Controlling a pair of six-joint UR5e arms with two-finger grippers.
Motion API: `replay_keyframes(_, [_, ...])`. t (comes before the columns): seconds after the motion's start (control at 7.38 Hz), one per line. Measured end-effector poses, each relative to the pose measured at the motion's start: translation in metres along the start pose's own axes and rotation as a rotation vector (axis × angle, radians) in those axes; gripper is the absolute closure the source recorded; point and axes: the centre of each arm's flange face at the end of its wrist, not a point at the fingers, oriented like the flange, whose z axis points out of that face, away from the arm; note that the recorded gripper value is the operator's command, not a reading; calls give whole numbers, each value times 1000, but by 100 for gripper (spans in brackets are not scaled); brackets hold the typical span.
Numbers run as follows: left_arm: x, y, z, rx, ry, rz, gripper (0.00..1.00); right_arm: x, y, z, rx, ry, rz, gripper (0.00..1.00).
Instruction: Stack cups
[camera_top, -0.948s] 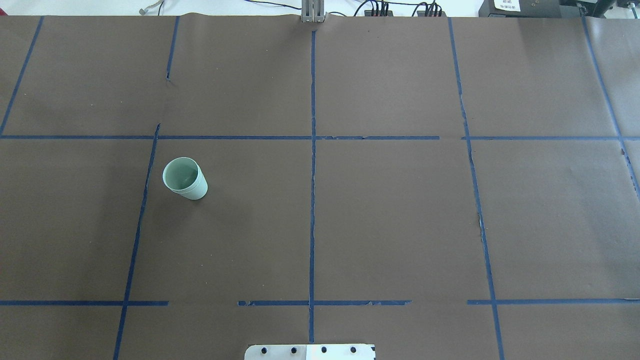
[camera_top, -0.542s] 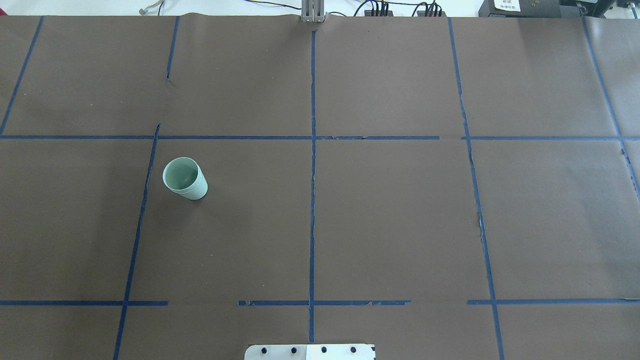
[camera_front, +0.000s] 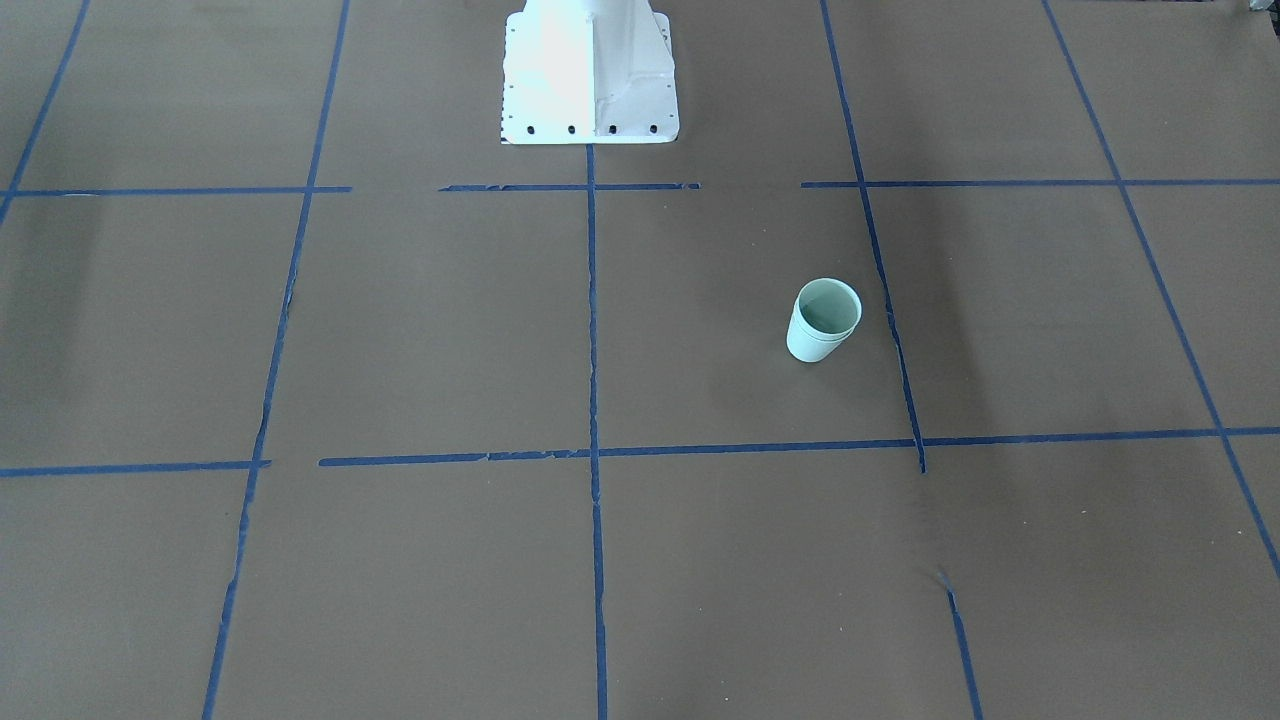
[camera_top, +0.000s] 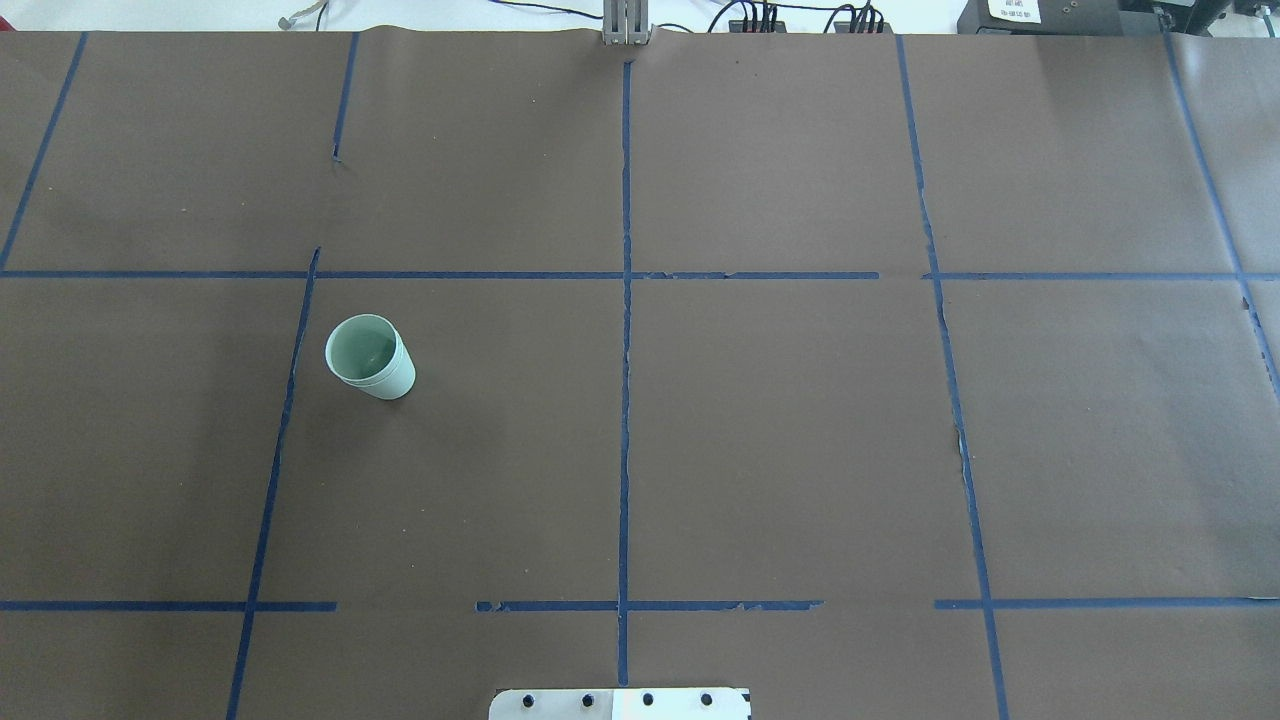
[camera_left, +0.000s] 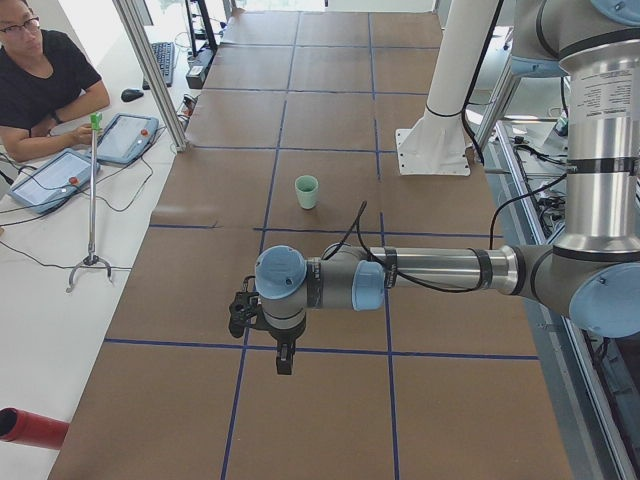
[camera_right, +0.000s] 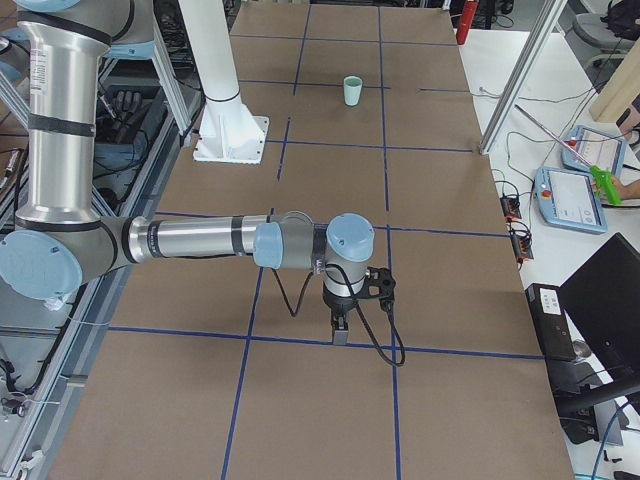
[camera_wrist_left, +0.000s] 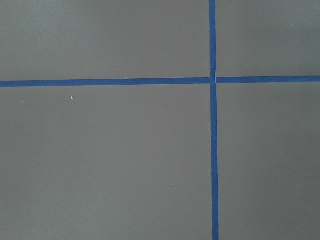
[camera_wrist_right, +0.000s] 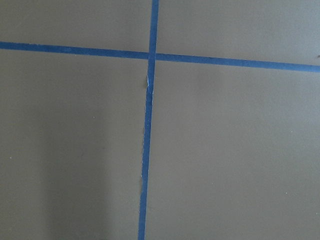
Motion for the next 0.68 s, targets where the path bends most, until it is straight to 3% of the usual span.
replay_keyframes(0.68, [2, -3, -1, 3, -2, 4, 0, 0, 0, 0, -1, 0, 0, 0])
